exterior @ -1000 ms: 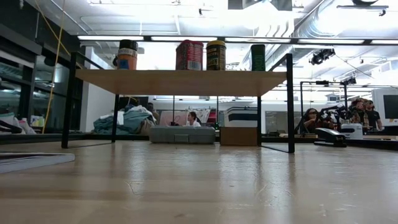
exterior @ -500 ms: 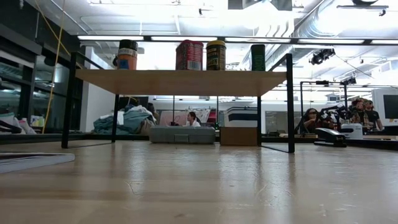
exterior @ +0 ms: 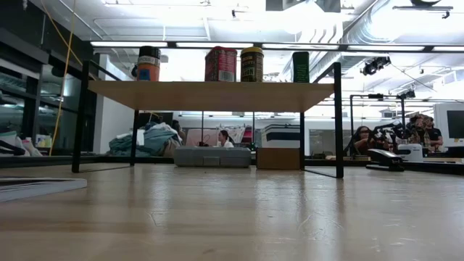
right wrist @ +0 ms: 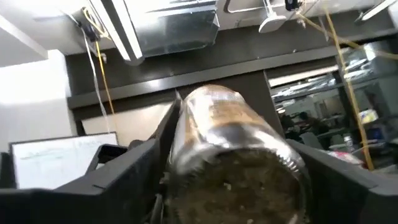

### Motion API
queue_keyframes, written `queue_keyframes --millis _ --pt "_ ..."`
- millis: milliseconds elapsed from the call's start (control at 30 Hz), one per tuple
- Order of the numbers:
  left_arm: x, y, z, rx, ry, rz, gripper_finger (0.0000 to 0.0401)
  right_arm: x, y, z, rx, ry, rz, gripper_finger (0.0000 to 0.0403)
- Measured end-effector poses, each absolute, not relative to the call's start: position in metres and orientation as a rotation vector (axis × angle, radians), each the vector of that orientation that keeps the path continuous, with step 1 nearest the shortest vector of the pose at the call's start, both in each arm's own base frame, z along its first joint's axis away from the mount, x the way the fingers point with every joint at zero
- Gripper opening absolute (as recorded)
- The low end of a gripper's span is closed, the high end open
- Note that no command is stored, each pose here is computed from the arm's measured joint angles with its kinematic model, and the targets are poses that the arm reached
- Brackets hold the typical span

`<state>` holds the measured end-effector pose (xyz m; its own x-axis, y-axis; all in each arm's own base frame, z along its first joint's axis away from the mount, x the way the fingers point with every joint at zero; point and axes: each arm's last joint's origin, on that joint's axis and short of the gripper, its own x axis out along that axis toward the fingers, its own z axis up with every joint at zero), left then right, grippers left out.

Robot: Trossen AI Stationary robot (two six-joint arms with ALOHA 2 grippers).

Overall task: Shelf spices
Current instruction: Remove the gold seasoning bottle from the shelf

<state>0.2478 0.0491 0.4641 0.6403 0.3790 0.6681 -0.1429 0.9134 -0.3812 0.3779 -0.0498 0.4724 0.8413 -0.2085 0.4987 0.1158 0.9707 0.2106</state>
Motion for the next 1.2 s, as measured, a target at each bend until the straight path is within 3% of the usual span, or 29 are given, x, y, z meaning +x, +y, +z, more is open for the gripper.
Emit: queue_keyframes --millis 267,467,600,800,1200 --pt "0.229 0.046 0.462 -0.242 -0.575 0.357 0.0271 0.337 -0.064 0.495 0.069 -0.403 -0.254 0.0363" --pt "0.228 0.056 0.453 -0.290 -0.173 0.324 0.0271 0.307 -0.063 0.477 0.079 0.015 -0.169 0.0365" --pt "0.241 0.062 0.458 -0.288 -0.053 0.265 0.0271 0.306 -0.054 0.457 0.108 0.226 -0.105 0.0365" --pt "0.267 0.061 0.464 -0.214 0.032 0.095 0.0271 0.316 -0.040 0.453 0.103 0.225 -0.058 0.0365" --pt "0.300 0.048 0.456 -0.202 0.034 0.049 0.0271 0.331 -0.025 0.446 0.157 0.219 -0.007 0.0366"
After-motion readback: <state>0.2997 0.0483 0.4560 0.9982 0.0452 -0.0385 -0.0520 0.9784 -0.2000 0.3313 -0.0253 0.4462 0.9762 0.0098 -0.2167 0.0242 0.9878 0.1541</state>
